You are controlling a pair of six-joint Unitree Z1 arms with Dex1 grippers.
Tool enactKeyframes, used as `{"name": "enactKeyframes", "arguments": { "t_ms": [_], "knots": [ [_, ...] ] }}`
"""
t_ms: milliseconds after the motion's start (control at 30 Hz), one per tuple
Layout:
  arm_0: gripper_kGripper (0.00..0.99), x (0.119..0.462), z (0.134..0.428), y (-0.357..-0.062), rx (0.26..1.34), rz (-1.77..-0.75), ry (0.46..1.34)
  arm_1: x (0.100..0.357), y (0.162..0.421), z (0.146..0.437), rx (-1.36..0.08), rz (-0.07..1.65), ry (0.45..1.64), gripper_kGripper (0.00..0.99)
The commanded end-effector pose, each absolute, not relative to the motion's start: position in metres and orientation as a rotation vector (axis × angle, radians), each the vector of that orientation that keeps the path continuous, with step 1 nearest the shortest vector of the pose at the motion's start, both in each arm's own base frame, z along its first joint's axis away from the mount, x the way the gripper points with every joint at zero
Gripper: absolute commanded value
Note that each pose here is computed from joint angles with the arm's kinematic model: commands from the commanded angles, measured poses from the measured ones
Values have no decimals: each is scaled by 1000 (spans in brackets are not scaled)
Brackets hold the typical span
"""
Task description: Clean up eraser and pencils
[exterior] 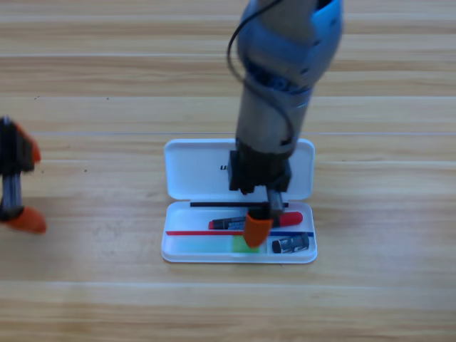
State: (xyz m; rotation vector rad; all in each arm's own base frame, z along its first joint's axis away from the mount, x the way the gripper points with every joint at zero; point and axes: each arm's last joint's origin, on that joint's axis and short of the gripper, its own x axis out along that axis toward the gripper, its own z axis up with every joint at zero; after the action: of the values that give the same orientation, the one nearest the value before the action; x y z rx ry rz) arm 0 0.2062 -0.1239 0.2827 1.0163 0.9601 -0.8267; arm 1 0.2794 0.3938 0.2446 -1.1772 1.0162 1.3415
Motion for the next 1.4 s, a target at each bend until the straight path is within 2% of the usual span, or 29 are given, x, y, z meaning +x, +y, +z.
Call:
{"name": "enactKeyframes", "arguments": {
  "t_ms": [33, 133, 267, 300, 400, 467, 667, 800, 1033, 1200, 1400],
  "knots": [
    [974, 250, 310, -115, 985, -731, 865, 211, 341, 359, -1006, 1515, 810, 919],
    [887, 285, 325, -118, 948, -724, 817, 195, 312, 387, -900, 1579, 770, 919],
    [673, 338, 324, -127, 900, -783, 801, 181, 276, 415, -788, 1613, 713, 919],
    [584, 349, 321, -131, 892, -815, 792, 179, 268, 421, -765, 1614, 698, 919],
    [207, 373, 309, -142, 851, -913, 764, 168, 247, 430, -722, 1583, 659, 919],
    [0, 383, 297, -148, 806, -968, 767, 158, 235, 429, -699, 1564, 630, 928],
    [0, 403, 251, -162, 695, -1116, 827, 143, 216, 423, -676, 1556, 610, 931],
    [0, 427, 217, -174, 620, -1219, 948, 140, 212, 418, -662, 1551, 606, 931],
    [0, 430, 171, -190, 558, -1340, 1001, 138, 210, 415, -654, 1540, 579, 931],
    [0, 428, 163, -195, 525, -1380, 1012, 138, 210, 414, -652, 1543, 579, 931],
    [0, 424, 174, -197, 493, -1414, 1017, 134, 206, 418, -645, 1543, 561, 931]
  ]
}}
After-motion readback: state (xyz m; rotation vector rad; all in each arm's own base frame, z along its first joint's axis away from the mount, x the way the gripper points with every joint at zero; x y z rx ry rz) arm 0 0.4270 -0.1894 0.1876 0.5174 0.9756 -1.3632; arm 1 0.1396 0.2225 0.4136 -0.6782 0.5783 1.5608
